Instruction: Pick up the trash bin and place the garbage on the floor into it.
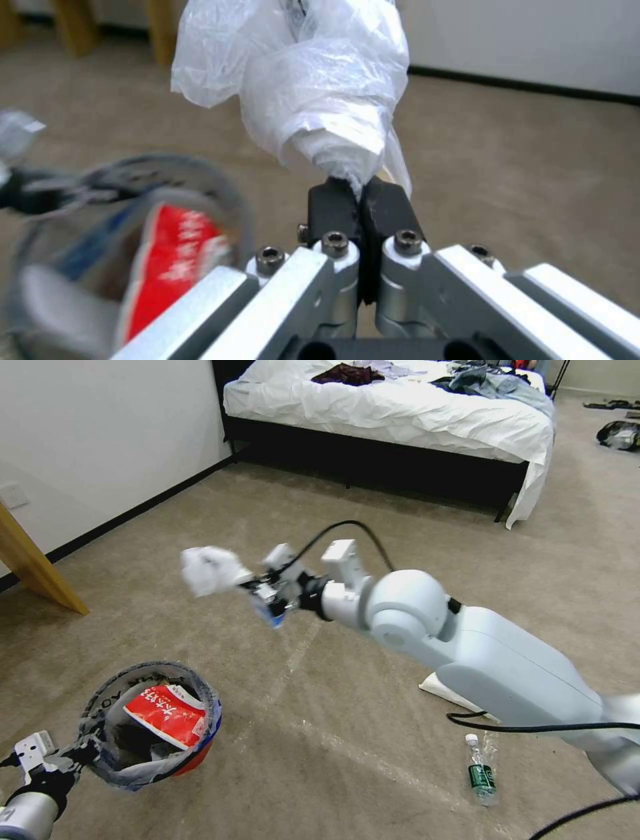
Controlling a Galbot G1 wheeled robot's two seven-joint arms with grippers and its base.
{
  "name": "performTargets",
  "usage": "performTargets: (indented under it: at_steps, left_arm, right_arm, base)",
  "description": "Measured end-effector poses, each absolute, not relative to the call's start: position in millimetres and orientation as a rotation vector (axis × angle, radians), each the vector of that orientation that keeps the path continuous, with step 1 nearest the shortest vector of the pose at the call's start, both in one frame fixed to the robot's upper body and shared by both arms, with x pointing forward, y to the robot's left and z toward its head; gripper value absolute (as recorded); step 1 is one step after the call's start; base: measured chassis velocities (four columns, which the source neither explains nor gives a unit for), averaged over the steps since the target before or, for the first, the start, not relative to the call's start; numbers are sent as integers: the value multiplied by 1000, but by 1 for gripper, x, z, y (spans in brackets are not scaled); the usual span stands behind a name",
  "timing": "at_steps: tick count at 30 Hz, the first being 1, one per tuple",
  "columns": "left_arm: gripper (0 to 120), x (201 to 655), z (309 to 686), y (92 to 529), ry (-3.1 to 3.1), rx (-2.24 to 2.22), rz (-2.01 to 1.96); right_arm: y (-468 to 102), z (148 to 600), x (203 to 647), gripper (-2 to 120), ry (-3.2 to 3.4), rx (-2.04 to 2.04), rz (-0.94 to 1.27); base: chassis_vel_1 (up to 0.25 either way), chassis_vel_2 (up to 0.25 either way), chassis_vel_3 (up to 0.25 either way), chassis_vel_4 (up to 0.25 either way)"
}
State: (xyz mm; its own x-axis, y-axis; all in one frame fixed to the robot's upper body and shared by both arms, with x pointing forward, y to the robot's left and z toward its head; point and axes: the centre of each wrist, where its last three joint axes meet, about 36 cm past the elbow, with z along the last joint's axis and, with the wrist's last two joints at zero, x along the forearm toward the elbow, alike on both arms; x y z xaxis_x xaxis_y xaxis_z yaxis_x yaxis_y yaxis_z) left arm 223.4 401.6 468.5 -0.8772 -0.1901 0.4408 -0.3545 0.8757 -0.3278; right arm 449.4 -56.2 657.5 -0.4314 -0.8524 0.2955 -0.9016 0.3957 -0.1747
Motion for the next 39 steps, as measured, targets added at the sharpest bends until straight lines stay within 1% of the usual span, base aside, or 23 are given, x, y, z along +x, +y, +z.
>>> performTargets:
  at_steps: [1,2,4,5,8,11,13,17,27,39]
  left_arm:
    - [1,223,469,401,-2646,400,569]
    - [1,223,469,401,-2646,400,569]
    - [1,224,469,401,-2648,399,569]
    - [1,224,469,401,-2648,399,569]
    - [1,224,469,400,-2650,396,569]
    - [1,224,469,400,-2650,394,570]
    - [1,224,469,400,-2651,393,570]
    - [1,224,470,401,-2652,394,566]
    - [1,226,472,404,-2664,392,574]
    - [1,229,470,406,-2668,393,588]
  right_arm:
    - [-41,658,441,0,-2446,1608,488]
    - [-41,658,441,0,-2446,1608,488]
    - [-10,655,426,0,-2365,1666,526]
    - [-10,655,426,0,-2365,1666,526]
    - [24,639,419,0,-2287,1693,572]
    - [34,632,417,0,-2263,1694,586]
    - [51,618,417,0,-2221,1686,610]
    - [60,608,417,0,-2194,1679,633]
    - [79,579,430,0,-2122,1621,775]
    - [88,554,427,0,-2067,1606,825]
  base:
    - [0,0,0,0]
    - [0,0,0,0]
    - [0,0,0,0]
    - [0,0,0,0]
    - [0,0,0,0]
    - [0,0,0,0]
    - [0,0,0,0]
    - [0,0,0,0]
    - [0,0,0,0]
    - [0,0,0,0]
